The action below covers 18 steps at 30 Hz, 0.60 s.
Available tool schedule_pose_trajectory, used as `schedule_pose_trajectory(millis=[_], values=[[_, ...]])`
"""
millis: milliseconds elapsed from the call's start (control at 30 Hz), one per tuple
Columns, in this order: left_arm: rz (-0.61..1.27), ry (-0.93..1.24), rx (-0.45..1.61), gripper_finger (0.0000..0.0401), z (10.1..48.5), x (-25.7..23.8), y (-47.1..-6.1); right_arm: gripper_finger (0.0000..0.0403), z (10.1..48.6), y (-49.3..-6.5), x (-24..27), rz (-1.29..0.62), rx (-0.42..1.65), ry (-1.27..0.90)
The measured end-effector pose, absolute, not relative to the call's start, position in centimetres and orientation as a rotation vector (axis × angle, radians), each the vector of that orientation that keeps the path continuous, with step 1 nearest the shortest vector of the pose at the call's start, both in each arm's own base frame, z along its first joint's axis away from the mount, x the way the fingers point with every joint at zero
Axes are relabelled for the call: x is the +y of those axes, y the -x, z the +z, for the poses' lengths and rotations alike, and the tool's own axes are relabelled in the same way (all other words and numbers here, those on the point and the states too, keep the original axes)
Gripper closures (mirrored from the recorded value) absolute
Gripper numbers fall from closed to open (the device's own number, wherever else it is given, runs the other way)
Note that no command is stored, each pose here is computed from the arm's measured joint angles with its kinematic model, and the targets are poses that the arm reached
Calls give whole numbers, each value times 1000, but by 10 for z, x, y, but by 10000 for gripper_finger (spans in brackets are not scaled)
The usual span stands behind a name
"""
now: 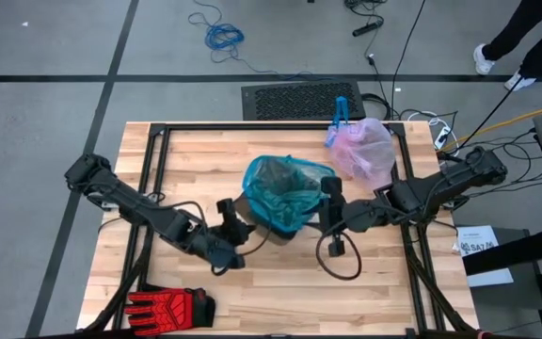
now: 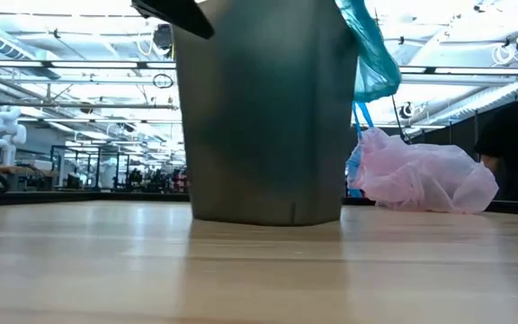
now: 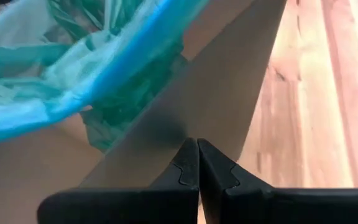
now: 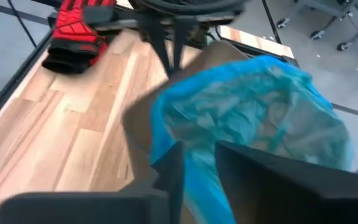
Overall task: Place trash/remove bag and relplace
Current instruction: Insert a new trash bag into the trash bin
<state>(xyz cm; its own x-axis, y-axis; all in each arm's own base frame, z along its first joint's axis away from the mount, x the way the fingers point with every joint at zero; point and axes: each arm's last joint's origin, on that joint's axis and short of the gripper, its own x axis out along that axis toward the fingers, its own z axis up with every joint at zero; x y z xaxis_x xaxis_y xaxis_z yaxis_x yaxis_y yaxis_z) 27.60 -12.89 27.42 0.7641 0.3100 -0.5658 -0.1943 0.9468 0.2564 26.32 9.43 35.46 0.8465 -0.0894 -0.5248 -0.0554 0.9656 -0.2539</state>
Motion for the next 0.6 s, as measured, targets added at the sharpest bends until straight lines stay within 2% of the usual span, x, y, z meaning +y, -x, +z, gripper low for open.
schedule_pose_trajectory(millis=[200, 333, 467, 600], values=[[300, -201, 620, 401, 277, -116, -285, 234, 348, -271, 97, -24, 579, 259], [321, -192, 618, 401, 278, -110, -288, 207, 337, -280, 95, -9, 624, 253], [330, -188, 618, 401, 278, -107, -289, 221, 330, -288, 93, -3, 648, 227], [335, -185, 619, 401, 278, -106, -290, 296, 328, -292, 92, -50, 643, 247]])
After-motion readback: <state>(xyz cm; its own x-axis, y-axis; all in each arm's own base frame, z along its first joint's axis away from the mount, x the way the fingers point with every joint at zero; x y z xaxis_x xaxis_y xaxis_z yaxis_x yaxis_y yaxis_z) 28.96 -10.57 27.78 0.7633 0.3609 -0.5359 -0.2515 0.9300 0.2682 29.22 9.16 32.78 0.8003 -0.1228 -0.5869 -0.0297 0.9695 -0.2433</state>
